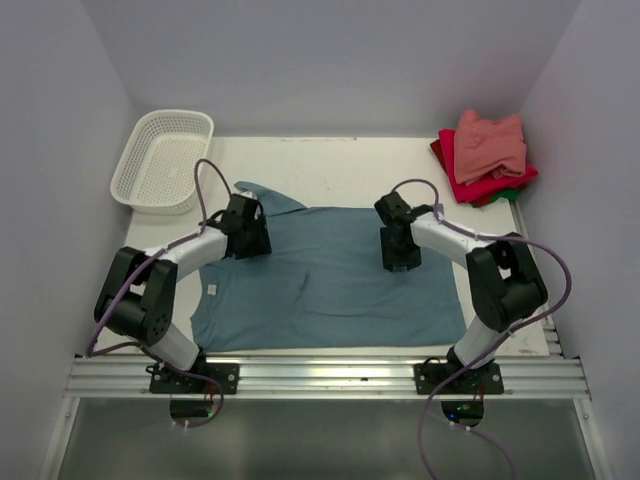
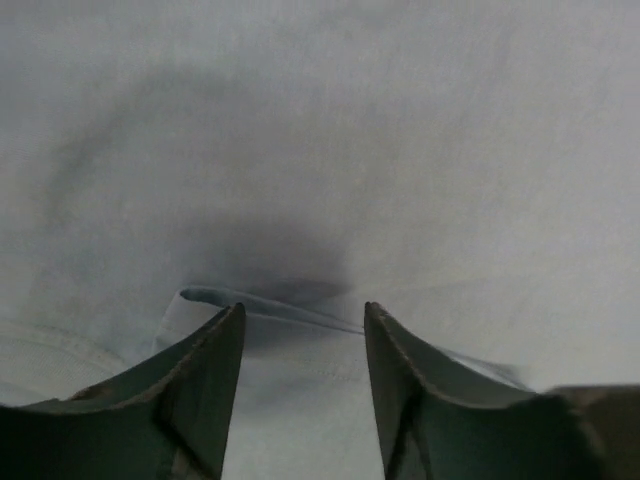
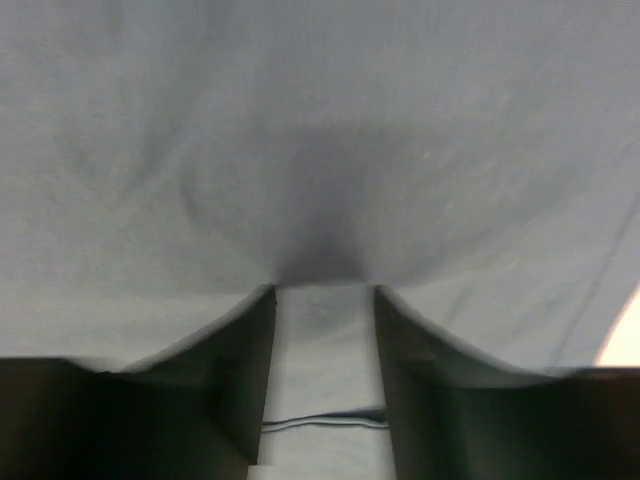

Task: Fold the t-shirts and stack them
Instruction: Fold the tshirt

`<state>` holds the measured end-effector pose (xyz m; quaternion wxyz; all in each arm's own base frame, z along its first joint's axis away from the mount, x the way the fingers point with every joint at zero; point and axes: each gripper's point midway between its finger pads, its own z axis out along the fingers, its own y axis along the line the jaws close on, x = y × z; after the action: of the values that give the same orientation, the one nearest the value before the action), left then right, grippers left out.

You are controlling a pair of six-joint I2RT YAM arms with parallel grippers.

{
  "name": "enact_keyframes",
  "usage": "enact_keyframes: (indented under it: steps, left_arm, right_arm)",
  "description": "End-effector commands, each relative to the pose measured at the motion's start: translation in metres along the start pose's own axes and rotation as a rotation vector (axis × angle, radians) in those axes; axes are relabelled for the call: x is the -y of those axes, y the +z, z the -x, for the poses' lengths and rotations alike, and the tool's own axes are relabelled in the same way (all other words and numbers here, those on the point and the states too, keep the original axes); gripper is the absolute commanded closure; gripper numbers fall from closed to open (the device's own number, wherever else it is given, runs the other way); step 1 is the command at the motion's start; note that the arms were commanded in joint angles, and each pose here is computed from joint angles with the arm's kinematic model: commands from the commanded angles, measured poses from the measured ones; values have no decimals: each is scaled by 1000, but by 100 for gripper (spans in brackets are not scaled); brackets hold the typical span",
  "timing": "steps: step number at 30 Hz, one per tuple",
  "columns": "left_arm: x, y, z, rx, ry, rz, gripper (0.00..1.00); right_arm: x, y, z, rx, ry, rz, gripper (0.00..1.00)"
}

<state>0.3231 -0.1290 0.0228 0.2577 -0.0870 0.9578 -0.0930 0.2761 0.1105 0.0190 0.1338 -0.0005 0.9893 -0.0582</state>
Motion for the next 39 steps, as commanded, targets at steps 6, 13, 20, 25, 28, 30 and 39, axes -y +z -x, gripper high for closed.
enact_keyframes:
  steps: [6,13,20,25,28,30,39]
  left_arm:
    - [18,-6,113,197,-128,-85,24]
    - [-2,56,165,198,-213,-92,24]
    - [-24,76,212,242,-287,-74,25]
    - [-30,79,216,246,-322,-79,26]
    - [-35,84,216,239,-333,-69,26]
    - [-39,91,211,219,-348,-50,26]
    - [-35,122,215,220,-373,-110,48]
  right_arm:
    - [-2,-78,92,349,26,46,17]
    - [-5,-82,100,376,7,63,17]
    - [2,-85,91,386,17,55,19]
    - [5,-85,87,380,18,44,20]
    - [6,-86,87,377,17,41,21]
    - [6,-87,87,381,23,42,23]
    - [9,-87,86,375,25,28,65]
